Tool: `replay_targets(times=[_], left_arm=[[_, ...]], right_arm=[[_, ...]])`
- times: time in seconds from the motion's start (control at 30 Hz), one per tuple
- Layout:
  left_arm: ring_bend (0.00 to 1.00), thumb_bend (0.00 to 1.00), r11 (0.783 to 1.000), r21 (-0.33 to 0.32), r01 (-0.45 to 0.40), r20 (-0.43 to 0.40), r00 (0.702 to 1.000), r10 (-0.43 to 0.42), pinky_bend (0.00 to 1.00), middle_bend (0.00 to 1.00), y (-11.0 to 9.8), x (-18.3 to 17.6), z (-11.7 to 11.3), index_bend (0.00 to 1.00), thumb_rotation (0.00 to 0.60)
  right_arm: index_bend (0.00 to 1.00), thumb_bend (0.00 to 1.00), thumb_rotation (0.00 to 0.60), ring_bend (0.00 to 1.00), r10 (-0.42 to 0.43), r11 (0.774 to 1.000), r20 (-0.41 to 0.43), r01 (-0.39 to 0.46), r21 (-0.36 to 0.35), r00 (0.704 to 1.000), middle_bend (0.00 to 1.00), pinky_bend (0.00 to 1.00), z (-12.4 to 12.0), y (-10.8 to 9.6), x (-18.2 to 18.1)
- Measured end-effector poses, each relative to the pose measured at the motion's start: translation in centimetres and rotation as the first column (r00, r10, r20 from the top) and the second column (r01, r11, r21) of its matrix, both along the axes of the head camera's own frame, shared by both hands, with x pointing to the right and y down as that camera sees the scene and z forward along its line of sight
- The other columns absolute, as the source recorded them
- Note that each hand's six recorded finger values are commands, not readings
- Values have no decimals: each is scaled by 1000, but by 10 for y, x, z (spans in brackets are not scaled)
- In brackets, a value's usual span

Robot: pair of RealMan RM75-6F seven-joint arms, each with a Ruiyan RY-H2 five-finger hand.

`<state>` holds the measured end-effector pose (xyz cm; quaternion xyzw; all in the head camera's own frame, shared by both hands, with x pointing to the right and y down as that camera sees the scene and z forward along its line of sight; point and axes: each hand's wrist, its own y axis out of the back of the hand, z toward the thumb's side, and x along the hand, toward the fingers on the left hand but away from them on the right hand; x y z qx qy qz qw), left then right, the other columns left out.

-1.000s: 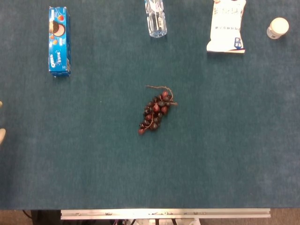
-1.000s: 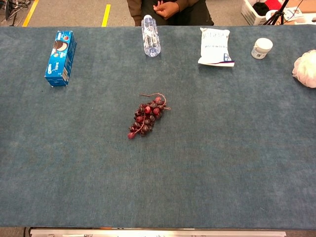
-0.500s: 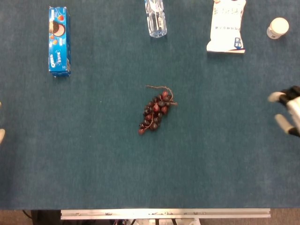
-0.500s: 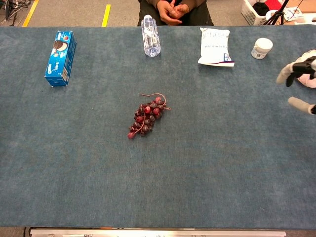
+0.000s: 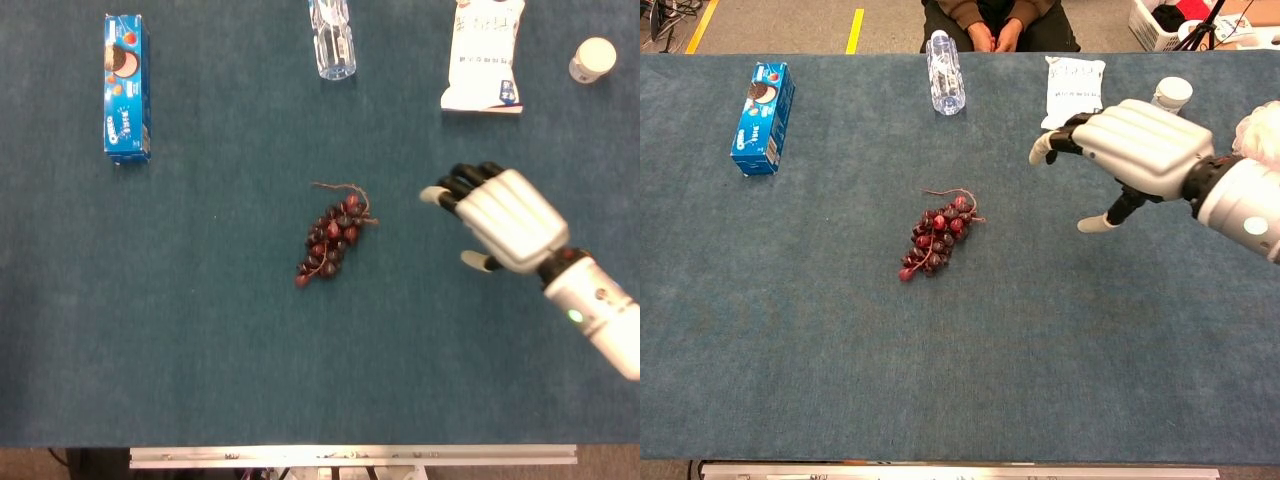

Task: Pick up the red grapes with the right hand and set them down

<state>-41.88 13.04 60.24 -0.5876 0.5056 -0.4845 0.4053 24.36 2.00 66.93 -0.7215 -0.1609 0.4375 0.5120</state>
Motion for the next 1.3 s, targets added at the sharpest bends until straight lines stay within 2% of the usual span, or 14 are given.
replay_targets(times=[0.07, 0.23, 0.47, 0.63, 0.8, 0.93, 1.07, 1.3], left_arm=[[230, 253, 1000, 0, 5, -1, 1000, -5, 175, 309, 1, -2, 0, 323, 600], [230, 254, 1000, 5, 8, -8, 1000, -8, 175, 309, 1, -5, -1, 323, 600], [229, 253, 1000, 12, 19, -18, 1000, -19, 175, 310, 1, -8, -3, 323, 600], [230, 253, 999, 24, 30, -35, 999, -29, 175, 311, 0, -11, -6, 323, 600], [230, 253, 999, 16, 34, -30, 999, -33, 175, 311, 2, -14, -6, 323, 600], [230, 253, 999, 15, 41, -32, 999, -41, 175, 311, 3, -16, -6, 323, 600], [230, 253, 999, 17, 48, -34, 998, -48, 174, 311, 4, -18, -7, 323, 600], [230, 253, 999, 9, 48, -36, 998, -48, 175, 310, 5, -18, -7, 323, 600]], right_arm=[[279, 18, 600, 200, 4, 1000, 1, -4, -17, 1000, 310, 306, 8, -4, -11], [279, 141, 600, 200, -34, 999, -14, 33, -25, 999, 310, 306, 27, -16, -48], [279, 143, 600, 200, -83, 996, -42, 82, -22, 996, 311, 305, 49, -26, -87], [279, 143, 600, 200, -96, 995, -81, 93, -37, 992, 312, 306, 77, -25, -111], [285, 144, 600, 200, -97, 994, -119, 92, -51, 988, 314, 306, 96, -24, -119], [340, 155, 600, 200, -93, 995, -124, 88, -48, 988, 327, 306, 106, -25, -129], [390, 199, 600, 200, -100, 995, -128, 97, -31, 987, 341, 305, 112, -23, -134], [448, 214, 600, 200, -84, 996, -124, 83, -12, 989, 362, 305, 118, -24, -131]])
